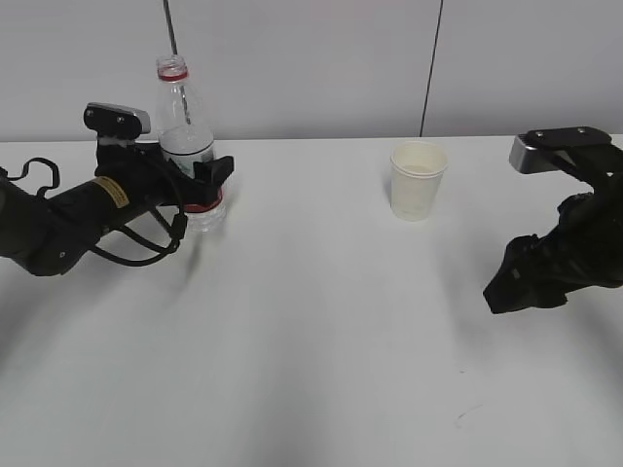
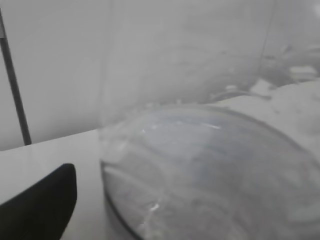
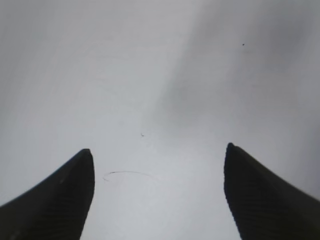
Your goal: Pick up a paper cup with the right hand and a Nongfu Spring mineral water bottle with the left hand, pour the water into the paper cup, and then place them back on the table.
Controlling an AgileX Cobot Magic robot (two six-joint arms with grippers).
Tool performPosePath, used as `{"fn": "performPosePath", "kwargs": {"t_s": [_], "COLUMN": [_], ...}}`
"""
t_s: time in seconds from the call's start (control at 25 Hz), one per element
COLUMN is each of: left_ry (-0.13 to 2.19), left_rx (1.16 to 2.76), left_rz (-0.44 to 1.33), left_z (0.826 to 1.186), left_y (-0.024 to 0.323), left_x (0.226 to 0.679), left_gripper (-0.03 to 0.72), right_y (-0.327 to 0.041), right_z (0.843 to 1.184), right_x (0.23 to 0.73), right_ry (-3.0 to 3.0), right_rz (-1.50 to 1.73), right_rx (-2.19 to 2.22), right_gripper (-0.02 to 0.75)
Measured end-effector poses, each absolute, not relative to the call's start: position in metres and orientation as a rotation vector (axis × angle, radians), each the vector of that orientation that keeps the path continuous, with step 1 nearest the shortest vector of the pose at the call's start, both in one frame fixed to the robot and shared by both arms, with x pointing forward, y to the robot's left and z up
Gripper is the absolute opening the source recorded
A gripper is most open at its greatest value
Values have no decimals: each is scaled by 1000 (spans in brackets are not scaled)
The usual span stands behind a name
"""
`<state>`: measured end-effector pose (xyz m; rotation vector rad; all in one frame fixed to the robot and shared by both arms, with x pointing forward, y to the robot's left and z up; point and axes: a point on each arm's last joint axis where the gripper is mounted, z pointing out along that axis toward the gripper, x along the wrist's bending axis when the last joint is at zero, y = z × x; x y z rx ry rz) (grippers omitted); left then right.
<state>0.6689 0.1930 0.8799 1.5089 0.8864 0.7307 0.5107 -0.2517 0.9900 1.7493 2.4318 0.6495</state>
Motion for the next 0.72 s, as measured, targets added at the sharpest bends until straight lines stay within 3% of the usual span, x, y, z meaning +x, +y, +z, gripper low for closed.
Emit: {"fn": "performPosePath", "kwargs": {"t_s": [0.32,0.72], "left_ry": [908,991], "left_rx": [1549,1570], "left_rz": [696,635], "left_z": [871,875], "left_y": [194,205], "left_x": [655,600], "left_gripper": [629,615], "right_y": [-252,-252], "right_z": [990,990], "right_x": [511,511], "right_ry": [2435,2435], "right_rz": [650,651], "right_rx": [1736,1730], "right_gripper": [593,592]}}
